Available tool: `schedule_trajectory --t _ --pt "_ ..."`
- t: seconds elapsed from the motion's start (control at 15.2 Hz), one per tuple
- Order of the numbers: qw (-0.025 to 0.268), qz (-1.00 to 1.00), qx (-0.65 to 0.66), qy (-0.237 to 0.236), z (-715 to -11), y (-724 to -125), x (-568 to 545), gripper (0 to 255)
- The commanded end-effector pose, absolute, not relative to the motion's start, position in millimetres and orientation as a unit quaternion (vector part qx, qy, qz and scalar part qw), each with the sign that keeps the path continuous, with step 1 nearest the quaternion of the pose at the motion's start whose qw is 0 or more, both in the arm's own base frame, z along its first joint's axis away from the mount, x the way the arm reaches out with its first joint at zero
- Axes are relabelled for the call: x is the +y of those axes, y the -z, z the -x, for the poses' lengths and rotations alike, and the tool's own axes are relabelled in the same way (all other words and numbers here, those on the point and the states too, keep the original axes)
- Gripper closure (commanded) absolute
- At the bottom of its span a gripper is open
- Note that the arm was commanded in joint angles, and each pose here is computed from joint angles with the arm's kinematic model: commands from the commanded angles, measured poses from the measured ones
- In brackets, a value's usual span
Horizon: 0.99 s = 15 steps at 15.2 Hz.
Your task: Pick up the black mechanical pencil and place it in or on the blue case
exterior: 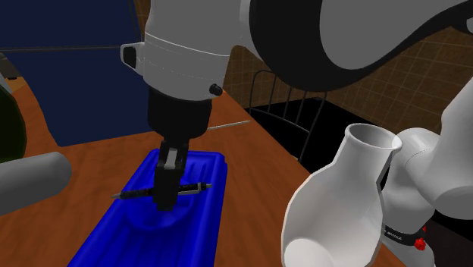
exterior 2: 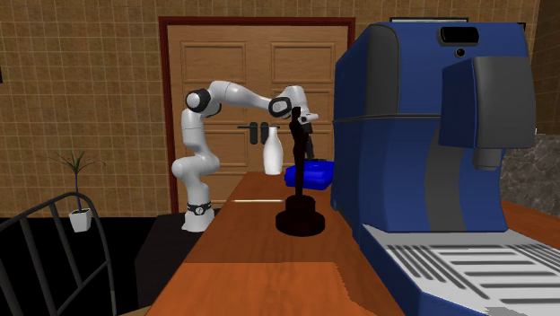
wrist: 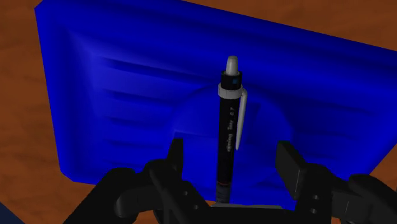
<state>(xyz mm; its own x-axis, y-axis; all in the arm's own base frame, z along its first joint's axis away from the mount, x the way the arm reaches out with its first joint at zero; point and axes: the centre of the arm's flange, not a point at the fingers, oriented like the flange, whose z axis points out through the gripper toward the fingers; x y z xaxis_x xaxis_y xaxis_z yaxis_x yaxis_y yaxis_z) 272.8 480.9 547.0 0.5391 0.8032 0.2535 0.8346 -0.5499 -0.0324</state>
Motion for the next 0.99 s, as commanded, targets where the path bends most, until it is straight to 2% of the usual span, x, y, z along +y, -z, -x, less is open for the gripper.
schedule_trajectory --t 0.0,0.2,0.46,0.92 --pt "0.075 0.874 -0.468 0.105 -273 -547 481 0" --pt "0.075 0.874 -0.468 0.105 -273 -547 481 0" --pt "0.075 0.874 -0.468 0.105 -267 -595 470 0" --pt "0.075 0.874 -0.468 0.105 -267 -595 470 0"
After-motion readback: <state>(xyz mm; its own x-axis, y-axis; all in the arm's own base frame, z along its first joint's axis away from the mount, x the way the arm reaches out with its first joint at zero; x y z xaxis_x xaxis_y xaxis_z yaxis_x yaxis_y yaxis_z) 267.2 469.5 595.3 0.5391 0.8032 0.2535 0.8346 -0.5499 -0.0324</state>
